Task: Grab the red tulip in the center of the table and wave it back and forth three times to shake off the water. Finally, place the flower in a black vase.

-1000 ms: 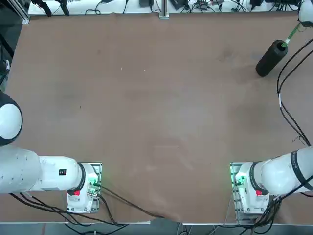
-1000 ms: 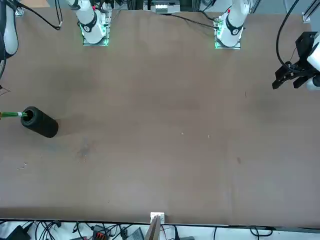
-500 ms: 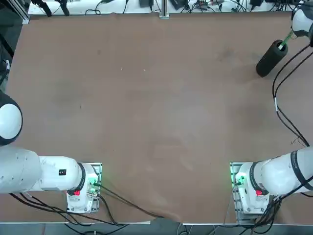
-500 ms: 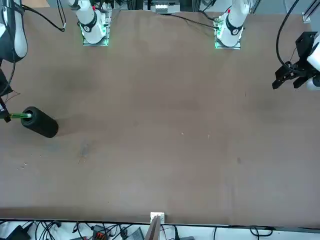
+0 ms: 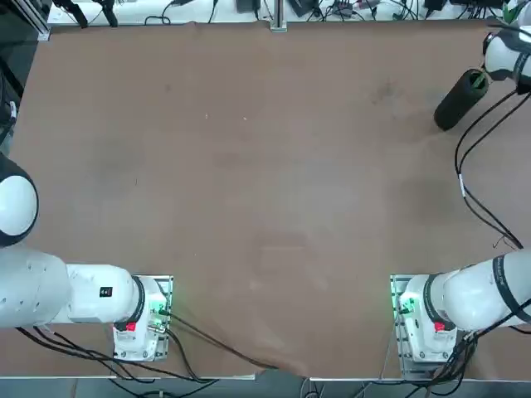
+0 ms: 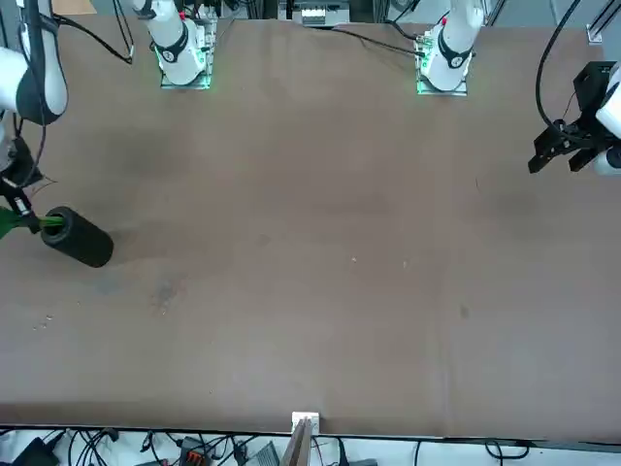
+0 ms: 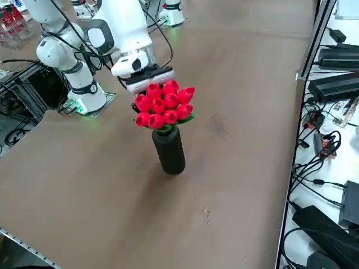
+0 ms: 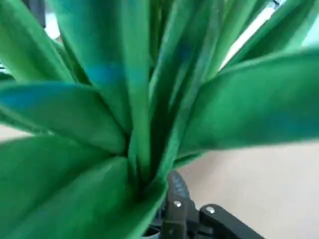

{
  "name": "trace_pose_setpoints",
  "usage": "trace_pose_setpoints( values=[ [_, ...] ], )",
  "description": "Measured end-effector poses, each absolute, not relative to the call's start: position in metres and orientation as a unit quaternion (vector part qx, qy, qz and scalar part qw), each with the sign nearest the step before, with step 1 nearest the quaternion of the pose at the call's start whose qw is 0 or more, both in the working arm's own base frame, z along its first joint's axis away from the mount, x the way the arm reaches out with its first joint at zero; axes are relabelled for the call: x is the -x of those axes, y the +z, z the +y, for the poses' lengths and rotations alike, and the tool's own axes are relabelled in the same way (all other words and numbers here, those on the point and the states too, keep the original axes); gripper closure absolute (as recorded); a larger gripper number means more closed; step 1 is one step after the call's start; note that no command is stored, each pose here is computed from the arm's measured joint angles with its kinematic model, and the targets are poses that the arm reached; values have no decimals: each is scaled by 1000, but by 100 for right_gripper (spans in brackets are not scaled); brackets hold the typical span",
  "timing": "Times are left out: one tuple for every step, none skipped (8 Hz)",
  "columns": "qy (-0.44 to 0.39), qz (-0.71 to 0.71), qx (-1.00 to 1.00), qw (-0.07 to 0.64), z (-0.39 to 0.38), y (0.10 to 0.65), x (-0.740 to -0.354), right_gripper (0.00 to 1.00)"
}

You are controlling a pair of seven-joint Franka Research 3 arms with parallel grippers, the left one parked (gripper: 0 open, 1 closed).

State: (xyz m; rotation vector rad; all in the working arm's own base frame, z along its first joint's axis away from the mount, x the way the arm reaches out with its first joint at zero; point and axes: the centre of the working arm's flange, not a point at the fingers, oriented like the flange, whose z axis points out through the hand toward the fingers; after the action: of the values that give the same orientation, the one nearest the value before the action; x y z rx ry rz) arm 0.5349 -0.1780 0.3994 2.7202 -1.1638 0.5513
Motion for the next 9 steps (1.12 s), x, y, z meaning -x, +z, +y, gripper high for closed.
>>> trace_pose_setpoints(
  values=[
    [180,-394,-899,65,-177,394,-533,88],
    [178,-397,-898,65,-177,392,-532,81],
    [179,-398,-897,64,-177,392,-532,77],
    [181,-398,-897,63,-177,394,-532,61],
    [185,-398,-896,61,-177,397,-533,44],
    [188,-398,-896,59,-176,401,-532,27],
    [185,-399,-896,59,-176,403,-532,9],
    [171,-402,-897,62,-176,406,-530,0],
    [144,-405,-900,70,-173,417,-530,0]
  ],
)
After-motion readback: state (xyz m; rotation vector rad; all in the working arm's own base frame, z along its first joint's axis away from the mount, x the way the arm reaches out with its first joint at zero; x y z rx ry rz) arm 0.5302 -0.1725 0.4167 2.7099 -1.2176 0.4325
